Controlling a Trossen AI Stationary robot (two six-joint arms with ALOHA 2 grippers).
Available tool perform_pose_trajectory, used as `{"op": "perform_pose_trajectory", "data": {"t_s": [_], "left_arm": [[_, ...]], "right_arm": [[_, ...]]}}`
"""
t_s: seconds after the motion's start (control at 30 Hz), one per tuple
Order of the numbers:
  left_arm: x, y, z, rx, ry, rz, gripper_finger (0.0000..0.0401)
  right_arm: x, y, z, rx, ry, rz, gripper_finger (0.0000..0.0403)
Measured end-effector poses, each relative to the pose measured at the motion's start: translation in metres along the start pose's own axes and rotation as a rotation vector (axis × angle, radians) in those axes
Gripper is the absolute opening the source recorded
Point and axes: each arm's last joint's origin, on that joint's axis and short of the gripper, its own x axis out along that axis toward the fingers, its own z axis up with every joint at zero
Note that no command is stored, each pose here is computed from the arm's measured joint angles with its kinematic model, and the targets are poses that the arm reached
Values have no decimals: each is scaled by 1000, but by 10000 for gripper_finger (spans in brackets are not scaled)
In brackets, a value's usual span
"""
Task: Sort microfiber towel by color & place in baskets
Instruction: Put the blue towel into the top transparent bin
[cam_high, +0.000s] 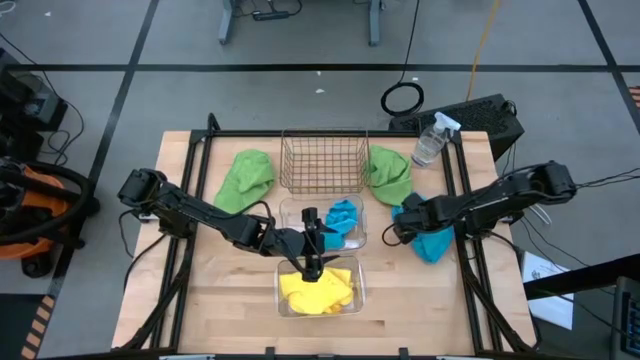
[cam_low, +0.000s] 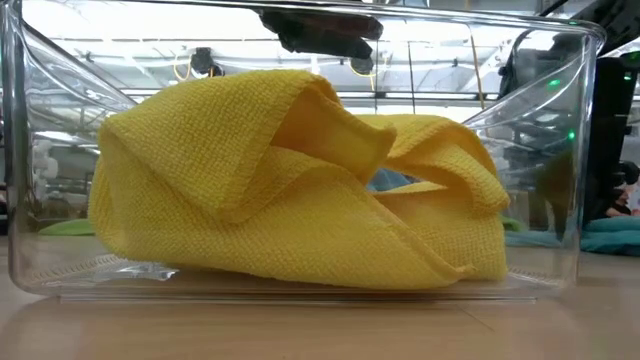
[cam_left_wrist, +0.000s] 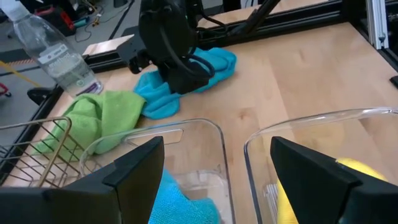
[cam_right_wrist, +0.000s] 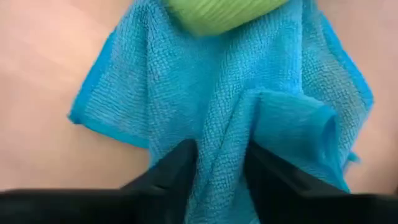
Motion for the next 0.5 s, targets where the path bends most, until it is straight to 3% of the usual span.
{"op": "perform_pose_trajectory", "data": {"t_s": [0.23,0.5], "left_arm": [[0,0,0,55,-1,0,299],[0,1,0,98,0,1,299]], "right_arm": [[-9,4,0,11,-30,124,14],[-25,12,-4,-17,-110,284,18]]}}
